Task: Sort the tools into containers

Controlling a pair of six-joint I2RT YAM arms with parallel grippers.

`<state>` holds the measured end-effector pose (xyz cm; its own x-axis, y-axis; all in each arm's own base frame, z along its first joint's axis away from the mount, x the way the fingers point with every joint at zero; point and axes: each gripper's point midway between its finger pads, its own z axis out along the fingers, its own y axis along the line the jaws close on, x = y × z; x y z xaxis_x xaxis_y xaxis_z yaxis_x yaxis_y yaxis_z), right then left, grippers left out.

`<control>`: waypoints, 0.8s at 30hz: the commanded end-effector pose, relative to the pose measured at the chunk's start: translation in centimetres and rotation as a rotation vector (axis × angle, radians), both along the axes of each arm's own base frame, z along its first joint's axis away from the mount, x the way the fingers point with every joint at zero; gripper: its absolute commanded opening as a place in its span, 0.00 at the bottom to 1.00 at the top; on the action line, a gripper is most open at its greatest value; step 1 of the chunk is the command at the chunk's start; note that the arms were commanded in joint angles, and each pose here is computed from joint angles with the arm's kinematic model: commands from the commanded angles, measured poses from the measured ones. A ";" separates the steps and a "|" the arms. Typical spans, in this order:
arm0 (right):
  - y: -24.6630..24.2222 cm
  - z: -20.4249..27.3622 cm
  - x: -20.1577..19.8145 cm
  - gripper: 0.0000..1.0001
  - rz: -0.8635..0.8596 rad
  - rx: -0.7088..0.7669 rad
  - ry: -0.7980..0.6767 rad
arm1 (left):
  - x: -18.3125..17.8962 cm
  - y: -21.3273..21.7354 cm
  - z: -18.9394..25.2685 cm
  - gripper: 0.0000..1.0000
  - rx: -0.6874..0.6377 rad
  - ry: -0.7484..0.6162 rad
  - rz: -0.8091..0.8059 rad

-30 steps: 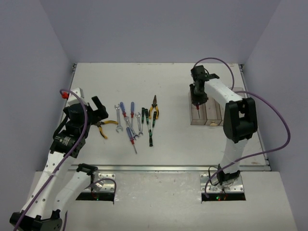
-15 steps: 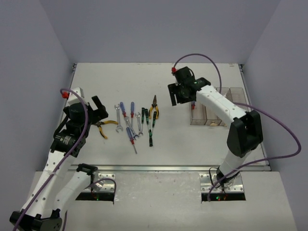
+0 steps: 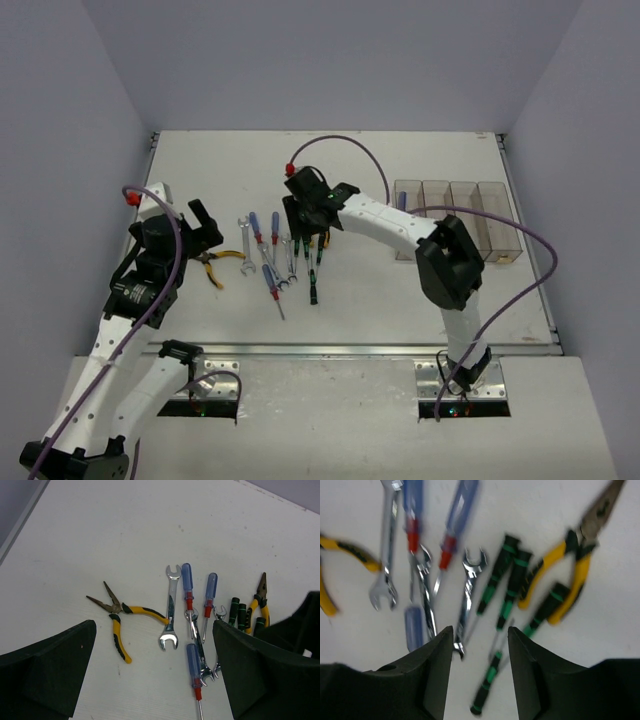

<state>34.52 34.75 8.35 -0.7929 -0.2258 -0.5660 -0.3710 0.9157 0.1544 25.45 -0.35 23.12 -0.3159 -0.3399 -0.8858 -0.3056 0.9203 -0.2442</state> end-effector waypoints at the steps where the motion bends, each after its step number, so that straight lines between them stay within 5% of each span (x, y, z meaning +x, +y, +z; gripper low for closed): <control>1: 4.8 0.7 5.6 0.49 -0.091 0.074 -0.083 | 0.6 0.0 2.1 1.00 -0.020 -0.065 0.009; 13: 7.9 -4.1 10.2 0.53 -0.121 0.026 -0.116 | 0.6 -0.4 2.0 1.00 -0.024 -0.063 -0.014; 24: 7.4 -7.8 10.3 0.31 -0.189 -0.004 -0.078 | 0.4 -0.4 2.3 1.00 -0.028 -0.077 -0.019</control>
<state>43.96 42.10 0.23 -0.7890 -0.1418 -0.5978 -0.2652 0.9563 0.1232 25.43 -0.64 23.18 -0.3191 -0.3417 -0.8840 -0.2904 0.9231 -0.2520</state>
